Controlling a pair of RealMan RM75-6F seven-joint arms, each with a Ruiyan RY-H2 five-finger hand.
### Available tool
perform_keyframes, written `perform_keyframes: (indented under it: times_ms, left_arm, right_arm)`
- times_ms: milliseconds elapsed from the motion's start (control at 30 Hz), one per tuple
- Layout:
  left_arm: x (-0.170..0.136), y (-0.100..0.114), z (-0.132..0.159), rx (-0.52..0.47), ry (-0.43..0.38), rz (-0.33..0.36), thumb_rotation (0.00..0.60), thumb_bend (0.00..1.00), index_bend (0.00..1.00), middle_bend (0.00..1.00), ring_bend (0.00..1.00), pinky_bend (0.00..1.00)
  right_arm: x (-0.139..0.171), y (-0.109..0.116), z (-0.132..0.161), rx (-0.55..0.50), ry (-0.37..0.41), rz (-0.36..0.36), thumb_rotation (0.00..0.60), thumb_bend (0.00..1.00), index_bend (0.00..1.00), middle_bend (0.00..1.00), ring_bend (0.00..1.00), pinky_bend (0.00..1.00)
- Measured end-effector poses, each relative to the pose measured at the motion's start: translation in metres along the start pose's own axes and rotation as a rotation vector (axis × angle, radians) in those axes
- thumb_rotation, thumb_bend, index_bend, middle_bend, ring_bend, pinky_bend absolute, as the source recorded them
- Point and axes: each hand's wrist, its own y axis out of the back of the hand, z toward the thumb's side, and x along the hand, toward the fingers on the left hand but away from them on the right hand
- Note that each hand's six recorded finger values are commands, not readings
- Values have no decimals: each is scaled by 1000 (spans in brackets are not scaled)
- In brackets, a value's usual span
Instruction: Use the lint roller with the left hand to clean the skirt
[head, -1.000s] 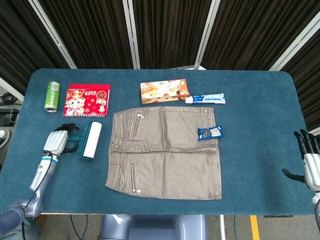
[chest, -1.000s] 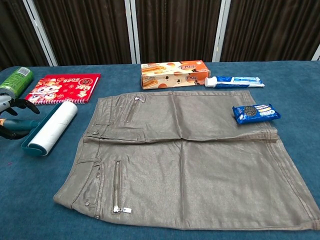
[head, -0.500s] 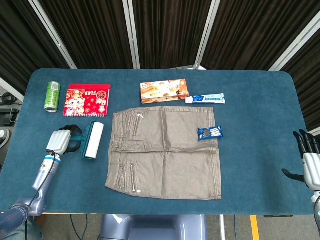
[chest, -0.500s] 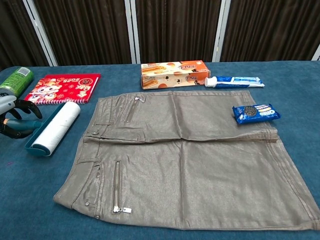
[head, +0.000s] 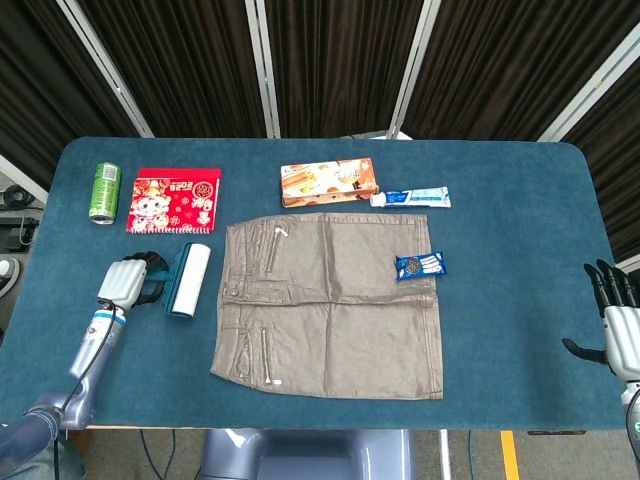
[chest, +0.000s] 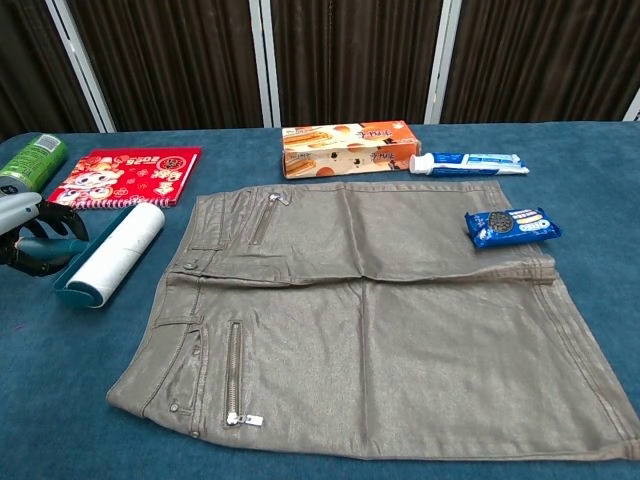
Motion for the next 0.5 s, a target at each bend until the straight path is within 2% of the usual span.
perform_keyframes:
  times_ms: [167, 367, 500]
  left_arm:
    - [0, 4, 3, -2, -15, 15, 600, 652, 525, 406, 342, 396]
    - [-1, 15, 10, 29, -51, 29, 600, 754, 539, 415, 354, 414]
    - [0, 27, 19, 77, -86, 33, 600, 763, 541, 415, 357, 420]
  right_arm:
    - [0, 0, 0, -2, 1, 2, 600, 0, 0, 0, 0, 0]
    - [0, -1, 1, -7, 3, 7, 600, 0, 0, 0, 0, 0]
    - [0, 0, 1, -12, 4, 8, 600, 0, 0, 0, 0, 0]
